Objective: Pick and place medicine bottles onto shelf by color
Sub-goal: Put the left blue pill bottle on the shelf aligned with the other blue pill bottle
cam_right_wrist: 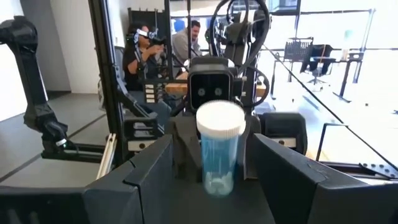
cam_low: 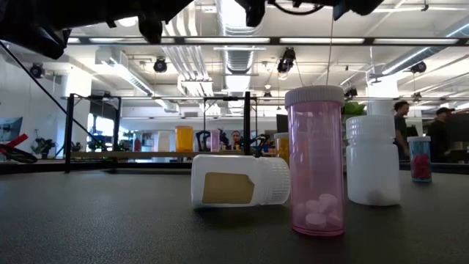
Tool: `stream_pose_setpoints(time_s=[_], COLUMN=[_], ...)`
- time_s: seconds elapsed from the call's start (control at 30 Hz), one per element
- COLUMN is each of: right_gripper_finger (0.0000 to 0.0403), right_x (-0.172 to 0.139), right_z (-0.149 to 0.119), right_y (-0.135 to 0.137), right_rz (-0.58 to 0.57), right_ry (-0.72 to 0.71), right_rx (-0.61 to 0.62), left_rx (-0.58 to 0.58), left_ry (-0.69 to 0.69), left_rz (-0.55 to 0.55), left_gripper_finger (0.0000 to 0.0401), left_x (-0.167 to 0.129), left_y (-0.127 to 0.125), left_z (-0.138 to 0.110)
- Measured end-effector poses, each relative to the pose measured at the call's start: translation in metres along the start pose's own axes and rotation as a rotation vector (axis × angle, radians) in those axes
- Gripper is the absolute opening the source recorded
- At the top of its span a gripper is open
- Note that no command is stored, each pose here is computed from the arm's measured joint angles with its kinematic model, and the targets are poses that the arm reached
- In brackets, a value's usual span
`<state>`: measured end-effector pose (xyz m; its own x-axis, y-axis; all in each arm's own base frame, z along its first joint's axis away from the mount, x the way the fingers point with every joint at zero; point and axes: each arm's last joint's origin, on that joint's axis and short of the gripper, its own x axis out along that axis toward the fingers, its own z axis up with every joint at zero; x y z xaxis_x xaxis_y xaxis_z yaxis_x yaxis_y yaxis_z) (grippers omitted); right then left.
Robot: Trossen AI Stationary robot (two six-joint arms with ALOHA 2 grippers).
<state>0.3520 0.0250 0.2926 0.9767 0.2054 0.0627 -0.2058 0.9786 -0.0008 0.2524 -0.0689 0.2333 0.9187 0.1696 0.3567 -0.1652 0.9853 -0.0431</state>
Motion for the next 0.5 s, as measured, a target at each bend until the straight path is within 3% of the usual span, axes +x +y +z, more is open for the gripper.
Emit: stream_pose_setpoints(time_s=[0.17,0.5], right_gripper_finger=[0.021,0.0207], right_x=[0.01,0.025], right_z=[-0.013,-0.01], right_y=[-0.002,-0.004], right_rz=[0.0,-0.001], right_ry=[-0.02,-0.027], right_rx=[0.014,0.013], left_rx=[-0.002,0.0], left_ry=[-0.007,-0.004], left_rz=[0.001,-0.001], left_gripper_finger=[0.0082,0.0082], left_x=[0.001,0.001], left_y=[0.0,0.0], left_z=[0.001,0.001])
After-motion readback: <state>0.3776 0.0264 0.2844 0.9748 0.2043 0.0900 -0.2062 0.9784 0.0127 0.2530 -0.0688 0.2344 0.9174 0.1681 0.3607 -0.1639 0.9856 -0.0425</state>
